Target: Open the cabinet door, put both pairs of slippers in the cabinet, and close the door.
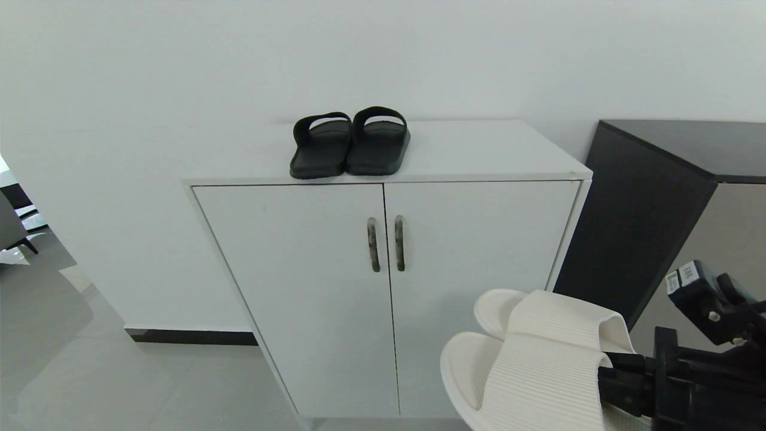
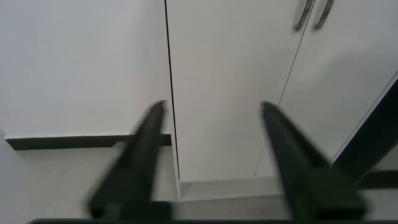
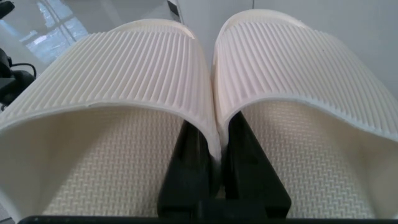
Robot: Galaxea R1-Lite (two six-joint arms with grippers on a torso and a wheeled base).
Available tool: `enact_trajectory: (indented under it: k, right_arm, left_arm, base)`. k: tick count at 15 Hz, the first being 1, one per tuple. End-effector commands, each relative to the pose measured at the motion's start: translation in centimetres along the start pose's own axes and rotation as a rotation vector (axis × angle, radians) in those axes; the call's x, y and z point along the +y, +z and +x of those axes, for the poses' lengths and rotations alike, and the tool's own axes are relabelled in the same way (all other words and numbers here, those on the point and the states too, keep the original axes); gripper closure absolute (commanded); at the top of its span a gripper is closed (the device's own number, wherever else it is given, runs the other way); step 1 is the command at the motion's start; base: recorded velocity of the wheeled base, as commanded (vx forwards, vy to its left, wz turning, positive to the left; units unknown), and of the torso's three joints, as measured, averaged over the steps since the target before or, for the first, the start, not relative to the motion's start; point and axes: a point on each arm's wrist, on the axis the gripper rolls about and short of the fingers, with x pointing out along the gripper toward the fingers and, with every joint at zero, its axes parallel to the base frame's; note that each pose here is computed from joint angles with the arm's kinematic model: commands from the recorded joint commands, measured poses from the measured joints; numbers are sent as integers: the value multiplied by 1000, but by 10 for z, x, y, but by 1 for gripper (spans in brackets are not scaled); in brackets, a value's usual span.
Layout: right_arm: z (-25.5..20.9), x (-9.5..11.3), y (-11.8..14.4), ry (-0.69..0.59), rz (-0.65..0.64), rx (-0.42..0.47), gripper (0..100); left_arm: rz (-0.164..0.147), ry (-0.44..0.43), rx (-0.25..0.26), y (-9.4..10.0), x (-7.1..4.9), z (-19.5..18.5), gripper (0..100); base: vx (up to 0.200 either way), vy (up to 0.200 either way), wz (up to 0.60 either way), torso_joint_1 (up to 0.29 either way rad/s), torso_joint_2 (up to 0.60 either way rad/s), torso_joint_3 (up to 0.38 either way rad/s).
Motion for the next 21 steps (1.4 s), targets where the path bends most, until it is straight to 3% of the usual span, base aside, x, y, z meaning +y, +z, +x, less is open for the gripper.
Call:
enact_trajectory:
  k: [1, 5, 7, 10, 11, 12, 13, 14, 16, 17, 18, 19, 20, 21]
  right_arm:
    - [-1, 0, 0, 1, 0, -3, 100]
    - [-2, 1, -1, 7, 1, 1, 100]
    - [-1, 0, -2, 9, 3, 7, 100]
    - [5, -1, -5, 14, 7, 33, 100]
    - [6, -1, -5, 14, 8, 36, 100]
    - [6, -1, -5, 14, 8, 36, 100]
    - [6, -1, -5, 14, 7, 35, 100]
    - [6, -2, -6, 14, -2, 37, 100]
    - [5, -1, -5, 15, -13, 32, 100]
    - [5, -1, -6, 15, -12, 34, 100]
    - [5, -1, -6, 15, -14, 34, 100]
    - [5, -1, -6, 15, -13, 35, 100]
    - [5, -1, -7, 14, -12, 40, 100]
    - [5, -1, -7, 13, -12, 40, 100]
  left_arm:
    - [0, 0, 0, 0, 0, 0, 0]
    - [2, -1, 0, 0, 0, 0, 0]
    - [17, -4, 1, 0, 0, 0, 0]
    - [16, -11, 86, 3, 0, 7, 0]
    - [67, -16, 82, 6, 0, 7, 0]
    - [66, -49, 17, 39, -1, 6, 0]
    - [20, -94, -23, 69, -2, 6, 0]
    - [-31, -190, -43, 114, -5, 15, 0]
    - [-41, -354, 26, 153, -7, 47, 0]
    - [-61, -432, 76, 163, -8, 70, 0]
    - [-73, -463, 95, 166, -8, 79, 0]
    - [-95, -554, 147, 166, -10, 104, 0]
    - [-105, -659, 172, 165, -17, 124, 0]
    - [-157, -782, 182, 167, -33, 140, 0]
  base:
    - [0, 0, 0, -183, 481, 295]
    - [0, 0, 0, -170, 466, 297]
    - [0, 0, 0, -137, 449, 300]
    - [0, 0, 0, -124, 450, 321]
    - [0, 0, 0, -76, 261, 198]
    - [0, 0, 0, -32, 149, 115]
    - [0, 0, 0, -17, 80, 56]
    - [0, 0, 0, -7, 51, 46]
    - [0, 0, 0, 0, 0, 0]
    - [0, 0, 0, 0, 0, 0]
    - [0, 0, 0, 0, 0, 0]
    - [0, 0, 0, 0, 0, 0]
    - [0, 0, 0, 0, 0, 0]
    - [0, 0, 0, 0, 0, 0]
